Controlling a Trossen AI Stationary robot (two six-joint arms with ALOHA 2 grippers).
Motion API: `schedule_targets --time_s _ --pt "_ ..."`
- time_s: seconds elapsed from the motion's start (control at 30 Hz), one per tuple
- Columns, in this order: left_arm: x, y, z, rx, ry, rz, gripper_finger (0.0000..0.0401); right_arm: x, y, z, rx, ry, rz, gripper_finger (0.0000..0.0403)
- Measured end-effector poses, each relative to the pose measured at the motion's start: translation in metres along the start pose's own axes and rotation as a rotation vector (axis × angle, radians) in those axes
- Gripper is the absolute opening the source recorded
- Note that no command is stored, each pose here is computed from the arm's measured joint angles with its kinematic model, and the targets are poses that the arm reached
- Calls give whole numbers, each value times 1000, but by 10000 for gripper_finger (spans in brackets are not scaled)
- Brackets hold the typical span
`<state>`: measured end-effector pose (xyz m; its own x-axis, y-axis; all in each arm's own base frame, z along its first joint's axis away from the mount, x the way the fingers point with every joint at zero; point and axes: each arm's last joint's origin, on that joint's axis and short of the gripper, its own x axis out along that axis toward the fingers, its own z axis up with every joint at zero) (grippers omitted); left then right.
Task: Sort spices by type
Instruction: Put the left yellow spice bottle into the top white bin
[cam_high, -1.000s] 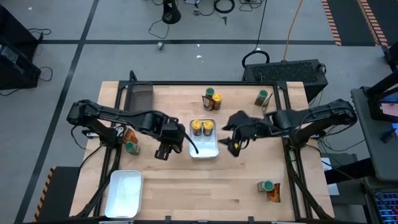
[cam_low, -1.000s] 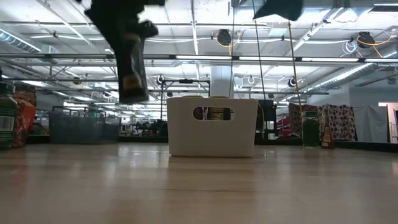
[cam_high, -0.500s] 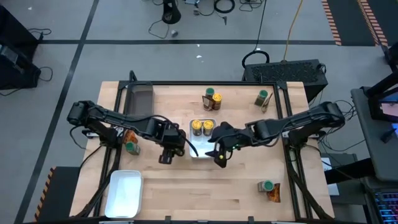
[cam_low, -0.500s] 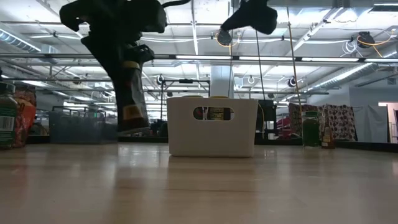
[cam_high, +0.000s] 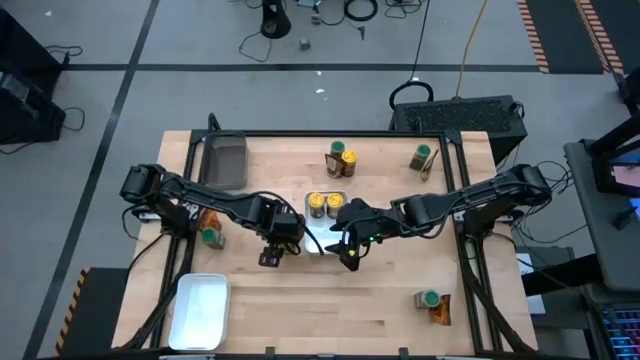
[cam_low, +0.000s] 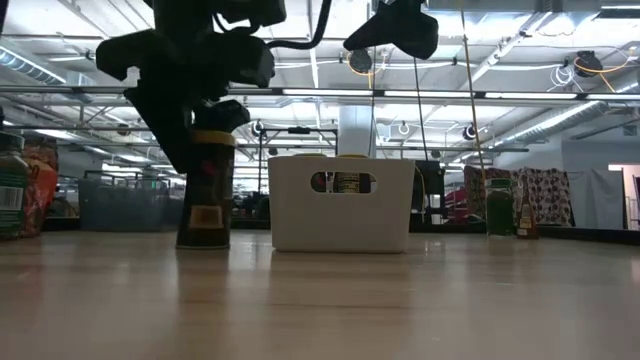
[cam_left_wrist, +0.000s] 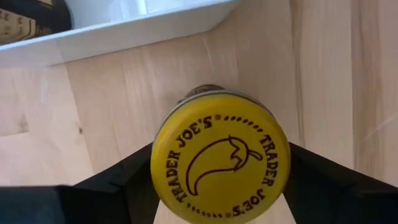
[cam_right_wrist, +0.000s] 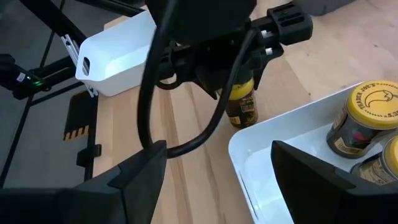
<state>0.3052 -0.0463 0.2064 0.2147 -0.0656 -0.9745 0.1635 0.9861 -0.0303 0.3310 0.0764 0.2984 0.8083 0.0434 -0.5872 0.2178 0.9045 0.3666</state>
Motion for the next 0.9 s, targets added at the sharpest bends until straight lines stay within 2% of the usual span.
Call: schedule_targets --time_s 0.33,0.63,0.73,0.9 --pt "-34 -1 -10 5 -71 -24 285 0 0 1 -17 -10 3 272" --pt "-75 -1 -42 -8 -31 40 285 2 -6 11 -80 -64 0 272" --pt "-92 -1 -53 -46 -73 70 285 3 -10 17 -85 -100 8 272" --pt "-129 0 -75 -141 -233 159 286 2 -13 30 -111 -181 73 272"
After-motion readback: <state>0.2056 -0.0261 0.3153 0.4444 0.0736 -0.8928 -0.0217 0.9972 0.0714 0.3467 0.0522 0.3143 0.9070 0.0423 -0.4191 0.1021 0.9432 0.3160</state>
